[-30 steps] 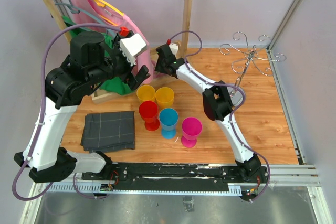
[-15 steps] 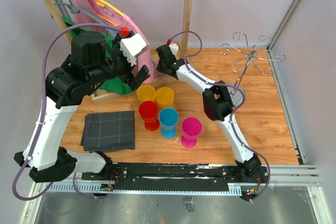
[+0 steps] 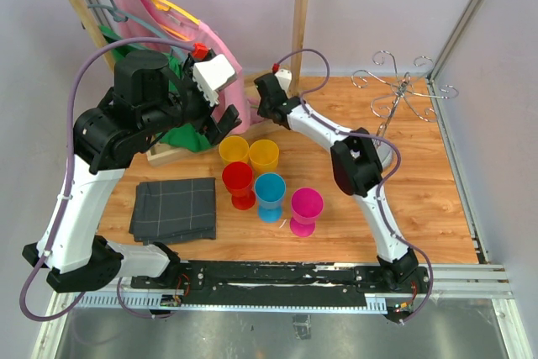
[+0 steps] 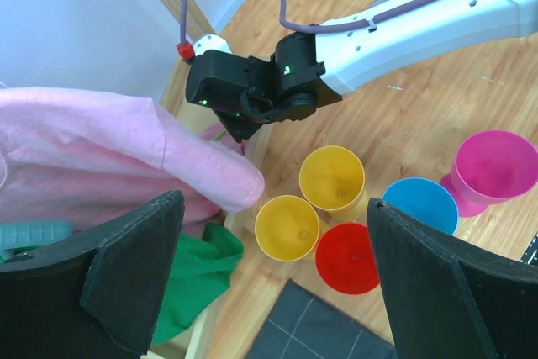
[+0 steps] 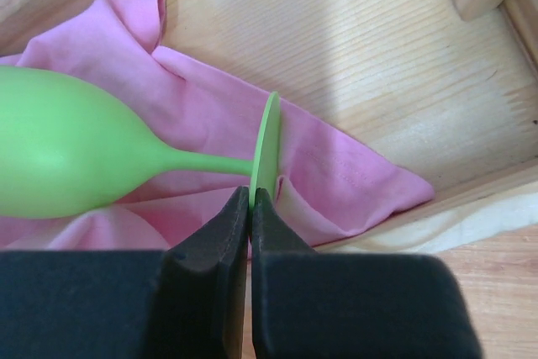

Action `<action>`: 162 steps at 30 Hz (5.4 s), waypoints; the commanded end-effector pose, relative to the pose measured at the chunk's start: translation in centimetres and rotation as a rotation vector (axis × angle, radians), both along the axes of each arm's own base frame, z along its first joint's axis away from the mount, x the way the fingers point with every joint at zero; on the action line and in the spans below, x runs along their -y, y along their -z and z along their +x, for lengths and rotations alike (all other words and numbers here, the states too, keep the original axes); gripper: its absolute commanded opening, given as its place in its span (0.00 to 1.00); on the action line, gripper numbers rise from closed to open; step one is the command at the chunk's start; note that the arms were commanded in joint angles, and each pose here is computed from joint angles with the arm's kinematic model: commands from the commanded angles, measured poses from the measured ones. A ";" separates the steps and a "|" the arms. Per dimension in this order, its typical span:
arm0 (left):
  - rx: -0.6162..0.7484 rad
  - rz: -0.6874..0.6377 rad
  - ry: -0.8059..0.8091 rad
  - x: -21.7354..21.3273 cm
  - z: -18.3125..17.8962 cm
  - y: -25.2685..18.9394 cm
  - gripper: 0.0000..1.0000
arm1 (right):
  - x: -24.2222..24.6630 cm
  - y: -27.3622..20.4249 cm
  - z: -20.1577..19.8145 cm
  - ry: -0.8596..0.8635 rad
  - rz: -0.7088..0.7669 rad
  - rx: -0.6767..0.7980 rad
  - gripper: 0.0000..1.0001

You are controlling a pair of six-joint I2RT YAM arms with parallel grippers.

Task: Take the wine glass off the wine glass rack
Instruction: Pick up the wine glass at the center of the board, then place the wine glass at the center of the board.

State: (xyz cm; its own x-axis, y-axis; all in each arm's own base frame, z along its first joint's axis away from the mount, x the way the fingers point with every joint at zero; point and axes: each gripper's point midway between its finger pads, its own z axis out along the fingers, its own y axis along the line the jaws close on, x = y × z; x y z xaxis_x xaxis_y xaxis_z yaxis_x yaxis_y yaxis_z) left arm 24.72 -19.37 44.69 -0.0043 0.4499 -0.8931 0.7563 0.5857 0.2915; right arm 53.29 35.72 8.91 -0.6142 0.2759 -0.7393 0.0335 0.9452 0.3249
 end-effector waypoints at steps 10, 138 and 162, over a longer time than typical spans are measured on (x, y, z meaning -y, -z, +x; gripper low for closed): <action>0.017 -0.028 0.024 0.3 -0.3 -0.7 0.95 | 1.3 -8.7 0.5 0.031 0.003 0.204 0.01; -0.123 -0.475 0.438 10.9 -1.6 -2.1 0.00 | 15.3 -35.9 -26.6 -0.264 0.068 0.737 0.23; -0.190 -0.116 0.266 6.4 -1.2 3.4 0.00 | 26.6 -39.0 -29.6 0.021 -0.145 0.791 0.98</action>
